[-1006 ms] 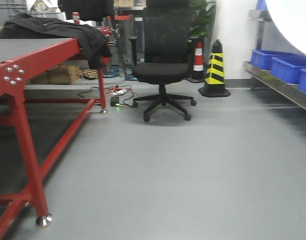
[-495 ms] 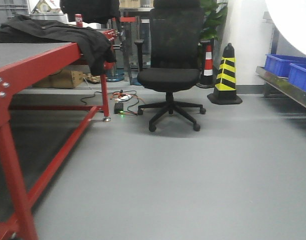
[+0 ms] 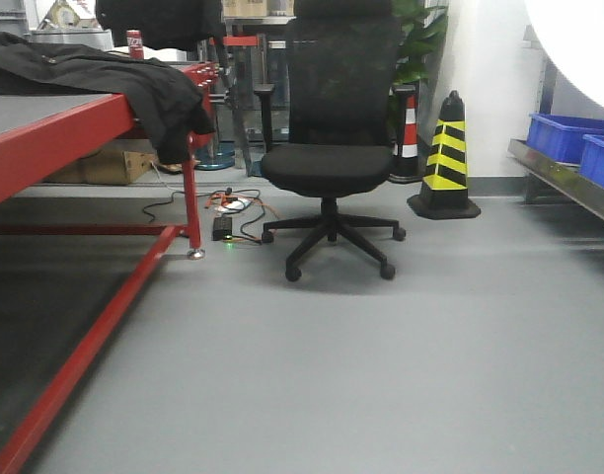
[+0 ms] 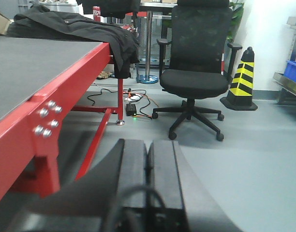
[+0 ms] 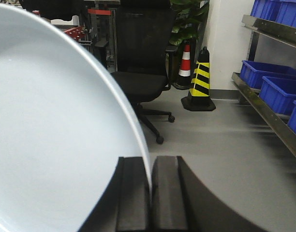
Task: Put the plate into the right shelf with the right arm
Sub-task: 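Turn the base toward the metal shelf with blue bins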
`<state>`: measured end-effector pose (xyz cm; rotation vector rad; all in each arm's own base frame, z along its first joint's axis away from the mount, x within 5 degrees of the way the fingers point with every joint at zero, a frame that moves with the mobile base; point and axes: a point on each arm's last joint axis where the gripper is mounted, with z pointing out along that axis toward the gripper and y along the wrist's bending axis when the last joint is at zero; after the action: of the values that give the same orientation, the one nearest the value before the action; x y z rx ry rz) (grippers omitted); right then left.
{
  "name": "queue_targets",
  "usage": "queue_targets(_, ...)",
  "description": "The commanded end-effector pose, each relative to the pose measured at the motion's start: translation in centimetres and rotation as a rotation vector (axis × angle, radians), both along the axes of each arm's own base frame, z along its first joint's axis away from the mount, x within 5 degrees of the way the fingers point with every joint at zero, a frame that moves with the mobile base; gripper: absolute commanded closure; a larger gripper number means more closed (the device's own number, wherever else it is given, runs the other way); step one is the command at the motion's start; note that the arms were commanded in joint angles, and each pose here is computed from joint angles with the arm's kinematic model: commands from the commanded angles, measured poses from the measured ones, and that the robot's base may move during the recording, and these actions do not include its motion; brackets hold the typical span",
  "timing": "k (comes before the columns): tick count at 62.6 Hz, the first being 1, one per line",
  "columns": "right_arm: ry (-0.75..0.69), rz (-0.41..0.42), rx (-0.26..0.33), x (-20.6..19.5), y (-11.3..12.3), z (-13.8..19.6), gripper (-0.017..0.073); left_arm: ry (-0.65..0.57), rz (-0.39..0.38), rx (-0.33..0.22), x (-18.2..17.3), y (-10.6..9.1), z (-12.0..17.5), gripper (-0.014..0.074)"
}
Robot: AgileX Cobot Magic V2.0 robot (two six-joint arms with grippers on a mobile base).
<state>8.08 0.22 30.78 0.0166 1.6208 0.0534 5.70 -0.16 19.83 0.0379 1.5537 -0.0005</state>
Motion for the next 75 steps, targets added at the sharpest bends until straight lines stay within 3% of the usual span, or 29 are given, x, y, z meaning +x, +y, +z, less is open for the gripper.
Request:
queue_targets(1, -0.115, -0.016, 0.005, -0.09, -0.14, 1.75, 0.0502, -0.089, 0.009, -0.018, -0.08, 0.10, 0.52, 0.0722)
queue_targets(75, -0.115, -0.016, 0.005, -0.09, -0.14, 1.75, 0.0502, -0.089, 0.009, -0.018, -0.08, 0.10, 0.52, 0.0722)
